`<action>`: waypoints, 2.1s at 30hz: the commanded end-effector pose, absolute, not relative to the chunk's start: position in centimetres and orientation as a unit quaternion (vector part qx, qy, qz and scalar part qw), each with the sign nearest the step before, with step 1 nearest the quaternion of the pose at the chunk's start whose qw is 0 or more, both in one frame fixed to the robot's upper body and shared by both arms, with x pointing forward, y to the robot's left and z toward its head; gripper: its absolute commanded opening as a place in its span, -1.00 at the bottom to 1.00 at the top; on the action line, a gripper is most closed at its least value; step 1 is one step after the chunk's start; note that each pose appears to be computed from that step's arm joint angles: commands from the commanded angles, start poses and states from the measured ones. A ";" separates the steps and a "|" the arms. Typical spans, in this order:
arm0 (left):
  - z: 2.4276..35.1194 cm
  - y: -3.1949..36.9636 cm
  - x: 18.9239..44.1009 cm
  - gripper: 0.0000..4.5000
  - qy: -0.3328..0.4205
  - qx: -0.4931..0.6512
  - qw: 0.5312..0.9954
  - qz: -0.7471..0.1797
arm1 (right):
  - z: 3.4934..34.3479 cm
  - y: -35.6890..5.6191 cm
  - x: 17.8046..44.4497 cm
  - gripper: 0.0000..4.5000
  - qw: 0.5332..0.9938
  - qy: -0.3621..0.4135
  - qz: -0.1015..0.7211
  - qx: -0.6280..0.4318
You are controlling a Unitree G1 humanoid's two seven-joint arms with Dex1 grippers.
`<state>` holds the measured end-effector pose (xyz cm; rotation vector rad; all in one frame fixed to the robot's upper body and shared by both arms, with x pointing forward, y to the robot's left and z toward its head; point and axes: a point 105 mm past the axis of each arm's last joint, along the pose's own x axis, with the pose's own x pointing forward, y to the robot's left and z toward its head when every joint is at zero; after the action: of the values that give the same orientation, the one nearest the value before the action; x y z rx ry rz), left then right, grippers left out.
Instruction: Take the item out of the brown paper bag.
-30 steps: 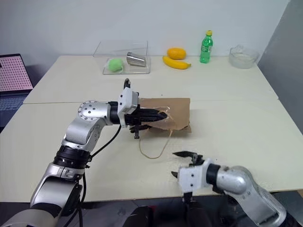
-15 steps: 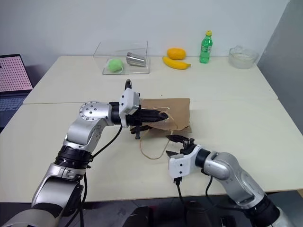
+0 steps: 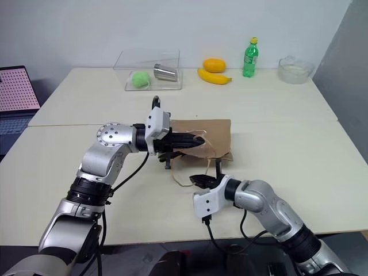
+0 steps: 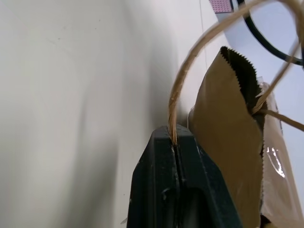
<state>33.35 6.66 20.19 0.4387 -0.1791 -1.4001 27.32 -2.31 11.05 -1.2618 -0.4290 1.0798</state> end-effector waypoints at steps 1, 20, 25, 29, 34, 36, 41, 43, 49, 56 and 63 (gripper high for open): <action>22.1 6.7 33.5 -1.00 -0.111 0.195 0.745 -0.628 | 11.3 -2.5 27.1 -0.99 0.663 -0.185 0.477 -0.547; 28.8 6.4 37.1 -1.00 -0.143 0.121 0.797 -0.574 | 5.0 -5.1 24.4 -0.99 0.616 -0.059 0.548 -0.563; 29.8 6.4 37.5 -1.00 -0.152 0.109 0.804 -0.564 | 4.6 -5.2 23.9 -0.99 0.606 -0.048 0.560 -0.563; 30.7 6.2 37.6 -1.00 -0.158 0.101 0.805 -0.563 | 4.1 -5.5 23.5 -0.99 0.593 -0.032 0.572 -0.566; 31.1 6.2 37.5 -1.00 -0.162 0.106 0.802 -0.565 | 3.7 -6.0 23.0 -0.99 0.581 -0.018 0.583 -0.568; 31.2 6.2 37.4 -1.00 -0.164 0.114 0.798 -0.568 | 3.7 -6.1 22.9 -0.99 0.576 -0.015 0.587 -0.569; 31.8 6.4 37.3 -1.00 -0.169 0.133 0.791 -0.573 | 3.4 -6.4 22.6 -0.99 0.564 -0.004 0.597 -0.570; 32.1 6.5 37.3 -1.00 -0.171 0.135 0.789 -0.574 | 3.4 -6.5 22.6 -0.99 0.562 -0.001 0.599 -0.570; 32.3 6.5 36.9 -1.00 -0.172 0.149 0.776 -0.588 | 3.2 -6.7 22.4 -0.99 0.556 0.004 0.604 -0.571; 31.5 6.5 35.9 -1.00 -0.162 0.186 0.745 -0.620 | 4.7 -7.1 22.9 -0.99 0.553 -0.006 0.599 -0.578; 30.6 6.6 34.6 -1.00 -0.146 0.213 0.717 -0.648 | 6.9 -7.0 23.6 -0.99 0.558 -0.029 0.588 -0.585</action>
<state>35.59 6.14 27.13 0.4020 -0.1830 -1.4548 24.66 -6.66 8.12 -1.3842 -0.1282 1.3090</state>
